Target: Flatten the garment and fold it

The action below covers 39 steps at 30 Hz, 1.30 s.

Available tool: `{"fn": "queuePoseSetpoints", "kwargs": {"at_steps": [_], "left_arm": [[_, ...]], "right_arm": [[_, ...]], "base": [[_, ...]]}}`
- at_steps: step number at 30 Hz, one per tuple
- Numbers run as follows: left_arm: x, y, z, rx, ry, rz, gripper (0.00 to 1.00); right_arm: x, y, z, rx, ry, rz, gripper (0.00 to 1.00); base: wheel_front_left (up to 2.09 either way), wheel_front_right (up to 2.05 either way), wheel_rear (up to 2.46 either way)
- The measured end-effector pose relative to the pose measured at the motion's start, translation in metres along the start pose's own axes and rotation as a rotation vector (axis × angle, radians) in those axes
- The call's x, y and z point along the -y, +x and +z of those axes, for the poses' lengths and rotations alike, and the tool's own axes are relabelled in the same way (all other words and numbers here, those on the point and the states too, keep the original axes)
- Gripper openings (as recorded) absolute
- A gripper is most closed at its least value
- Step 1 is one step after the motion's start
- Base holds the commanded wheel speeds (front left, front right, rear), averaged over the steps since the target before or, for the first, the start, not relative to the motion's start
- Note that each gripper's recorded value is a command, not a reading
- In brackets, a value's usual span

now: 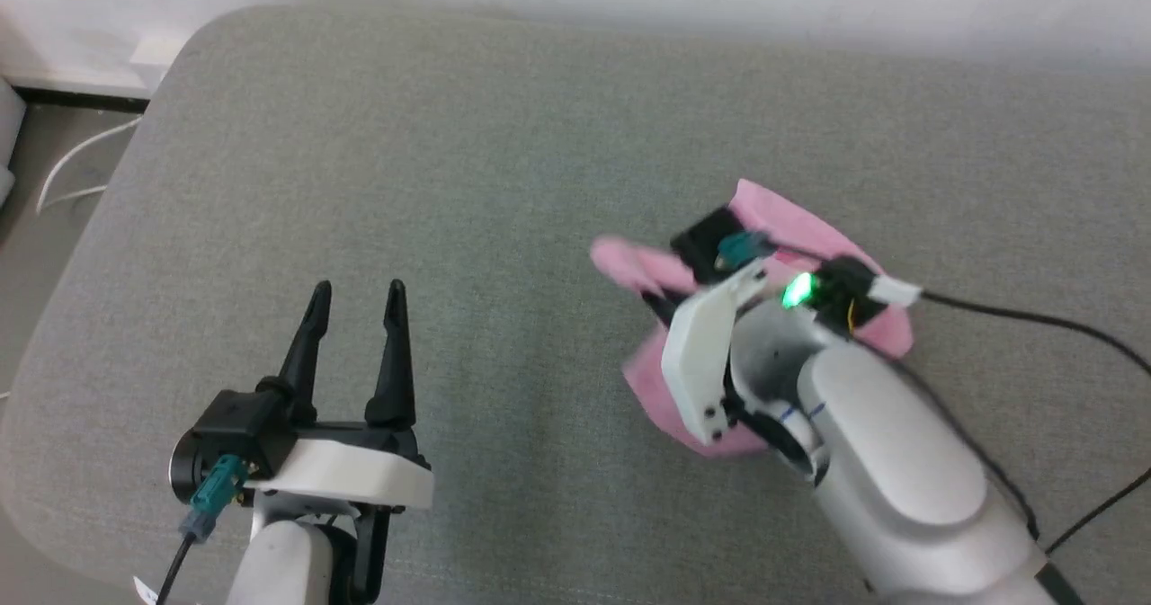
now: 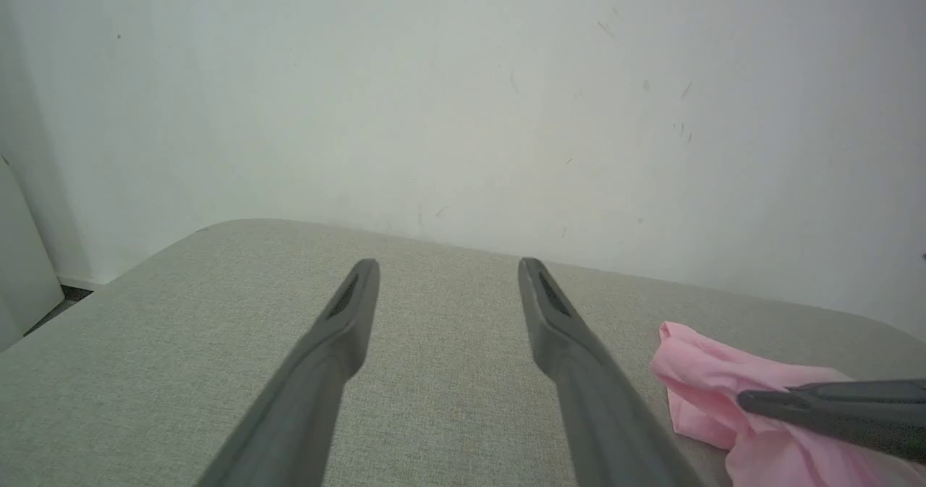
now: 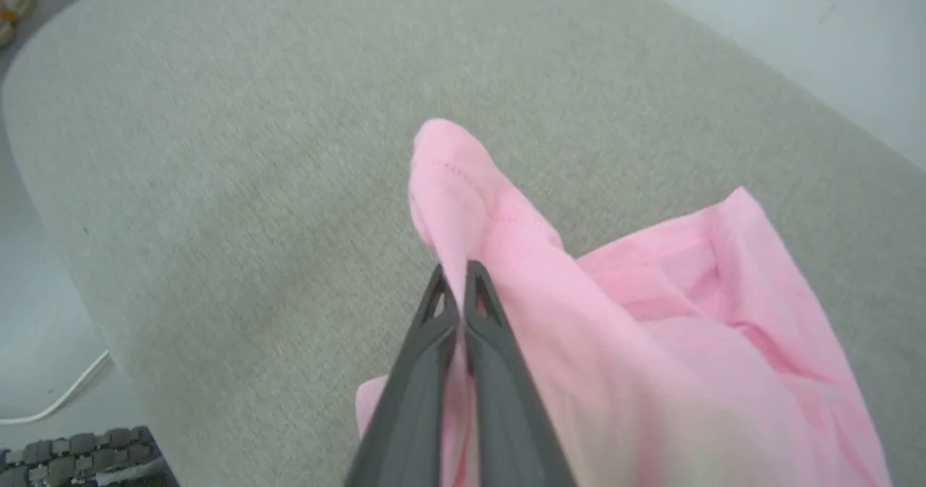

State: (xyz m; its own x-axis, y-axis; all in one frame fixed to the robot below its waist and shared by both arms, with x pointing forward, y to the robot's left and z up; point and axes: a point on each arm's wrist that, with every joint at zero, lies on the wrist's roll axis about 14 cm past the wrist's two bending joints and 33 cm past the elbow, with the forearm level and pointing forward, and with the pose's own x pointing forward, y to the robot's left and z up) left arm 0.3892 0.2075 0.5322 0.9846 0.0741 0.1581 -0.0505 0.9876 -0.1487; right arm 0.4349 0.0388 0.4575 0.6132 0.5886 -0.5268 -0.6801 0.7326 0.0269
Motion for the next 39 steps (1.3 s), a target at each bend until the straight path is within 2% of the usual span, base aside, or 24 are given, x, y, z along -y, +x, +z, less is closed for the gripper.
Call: {"fn": "queuePoseSetpoints", "kwargs": {"at_steps": [6, 8, 11, 14, 18, 21, 25, 26, 27, 30, 33, 39], "left_arm": [[0.004, -0.001, 0.009, 0.026, -0.005, -0.011, 1.0], [0.006, -0.002, 0.011, 0.031, -0.004, -0.016, 1.0], [0.009, -0.003, 0.013, 0.036, -0.003, -0.024, 1.0], [0.011, -0.004, 0.014, 0.039, -0.006, -0.032, 1.0], [0.014, -0.006, 0.01, 0.027, -0.009, -0.039, 1.0], [0.016, -0.005, 0.008, 0.022, -0.011, -0.045, 1.0], [0.02, -0.004, 0.006, 0.017, -0.012, -0.057, 1.0], [0.021, -0.004, 0.006, 0.016, -0.012, -0.06, 1.0], [0.022, -0.004, 0.006, 0.016, -0.009, -0.064, 1.0], [0.027, -0.004, 0.005, 0.012, -0.01, -0.082, 1.0], [0.033, -0.005, 0.003, 0.006, -0.014, -0.099, 1.0], [0.067, -0.008, -0.011, -0.036, -0.033, -0.213, 1.0]], "right_arm": [[0.015, -0.043, 0.114, 0.457, 0.063, -0.012, 0.0], [0.029, -0.062, 0.138, 0.574, 0.079, -0.05, 0.0], [0.062, -0.087, 0.15, 0.665, 0.113, -0.152, 0.0], [0.103, -0.102, 0.122, 0.641, 0.174, -0.294, 0.0], [0.152, -0.114, 0.03, 0.451, 0.292, -0.492, 0.0], [0.17, -0.127, -0.036, 0.312, 0.365, -0.6, 0.0], [0.181, -0.149, -0.096, 0.196, 0.437, -0.701, 0.0], [0.183, -0.155, -0.106, 0.18, 0.447, -0.723, 0.54], [0.185, -0.162, -0.115, 0.173, 0.459, -0.744, 1.0], [0.191, -0.18, -0.122, 0.218, 0.464, -0.8, 1.0], [0.194, -0.196, -0.111, 0.318, 0.418, -0.84, 1.0], [0.174, -0.21, -0.082, 0.471, 0.29, -0.821, 1.0]], "base": [[0.0, 0.0, 0.0], [0.0, 0.0, 0.0], [0.0, 0.0, 0.0], [0.0, 0.0, 0.0], [0.0, 0.0, 0.0], [0.0, 0.0, 0.0], [0.0, 0.0, 0.0], [0.0, 0.0, 0.0], [0.0, 0.0, 0.0], [0.0, 0.0, 0.0], [0.0, 0.0, 0.0], [0.0, 0.0, 0.0]]}}
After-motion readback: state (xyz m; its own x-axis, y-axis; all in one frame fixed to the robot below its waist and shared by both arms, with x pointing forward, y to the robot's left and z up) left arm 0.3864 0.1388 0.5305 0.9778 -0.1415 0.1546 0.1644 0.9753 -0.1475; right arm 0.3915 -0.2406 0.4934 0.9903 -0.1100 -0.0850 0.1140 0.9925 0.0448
